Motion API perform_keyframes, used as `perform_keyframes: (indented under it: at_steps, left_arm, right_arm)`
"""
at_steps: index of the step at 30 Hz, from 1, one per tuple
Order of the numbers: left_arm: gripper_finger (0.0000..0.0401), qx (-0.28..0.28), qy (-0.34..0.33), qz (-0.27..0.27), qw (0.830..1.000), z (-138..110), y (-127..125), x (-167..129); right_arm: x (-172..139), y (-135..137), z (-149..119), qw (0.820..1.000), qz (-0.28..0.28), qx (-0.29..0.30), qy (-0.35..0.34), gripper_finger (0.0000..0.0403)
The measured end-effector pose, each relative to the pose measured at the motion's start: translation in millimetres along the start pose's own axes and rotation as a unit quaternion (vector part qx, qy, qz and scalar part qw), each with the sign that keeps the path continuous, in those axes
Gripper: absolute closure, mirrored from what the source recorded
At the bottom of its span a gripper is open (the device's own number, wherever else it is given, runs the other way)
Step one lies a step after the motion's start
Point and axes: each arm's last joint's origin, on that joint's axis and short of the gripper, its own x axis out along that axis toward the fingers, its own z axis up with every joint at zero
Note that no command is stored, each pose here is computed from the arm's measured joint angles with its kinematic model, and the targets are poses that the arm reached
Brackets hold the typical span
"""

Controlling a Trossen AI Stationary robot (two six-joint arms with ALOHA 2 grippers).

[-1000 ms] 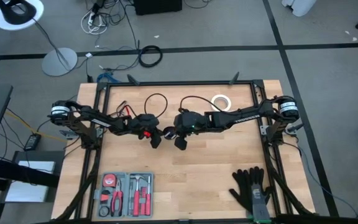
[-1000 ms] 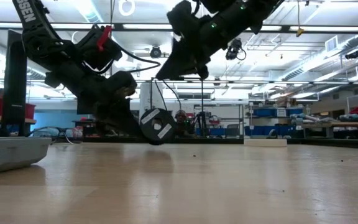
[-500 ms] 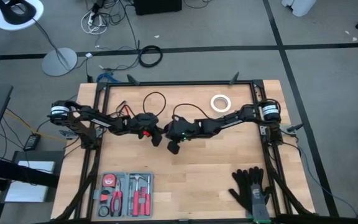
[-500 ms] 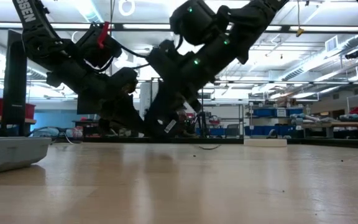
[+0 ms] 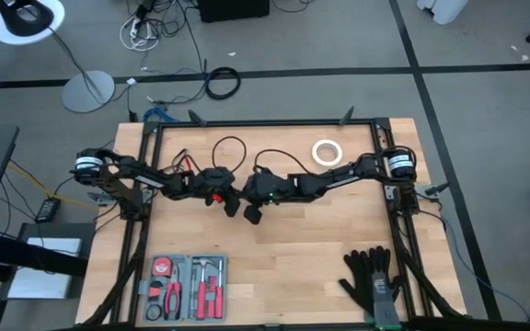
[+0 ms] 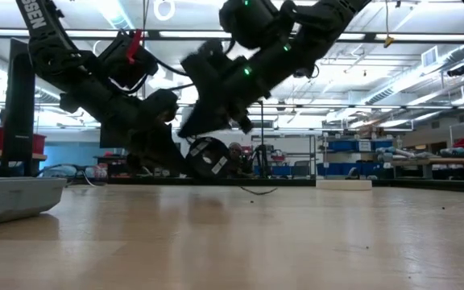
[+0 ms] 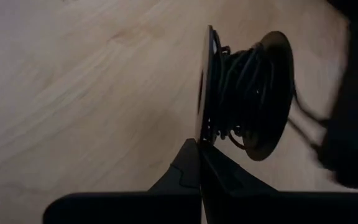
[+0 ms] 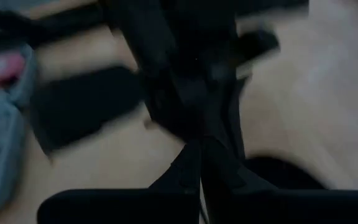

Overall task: Coil cords
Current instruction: Coil the black wire on the black spool

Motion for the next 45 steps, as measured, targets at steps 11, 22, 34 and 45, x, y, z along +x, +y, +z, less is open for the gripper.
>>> perform_keyframes:
  at_steps: [11,22,34,45]
  left_arm:
    - [0.0401,0.000,0.004,0.002,1.000,-1,0,0]
    - [0.0401,0.002,0.011,-0.001,1.000,-2,1,0]
    - [0.0401,0.000,0.014,0.002,1.000,-3,1,0]
    - [0.0401,-0.007,-0.023,-0.008,1.000,4,-2,0]
  right_arm:
    - [0,-3,9,0.998,-0.053,0.000,-0.028,0.0399]
    - [-6,-5,-6,0.996,-0.063,-0.001,0.064,0.0401]
    - [-6,-5,11,0.999,-0.041,-0.003,-0.009,0.0402]
    - [-1,4,-1,1.000,0.000,0.002,0.027,0.0402]
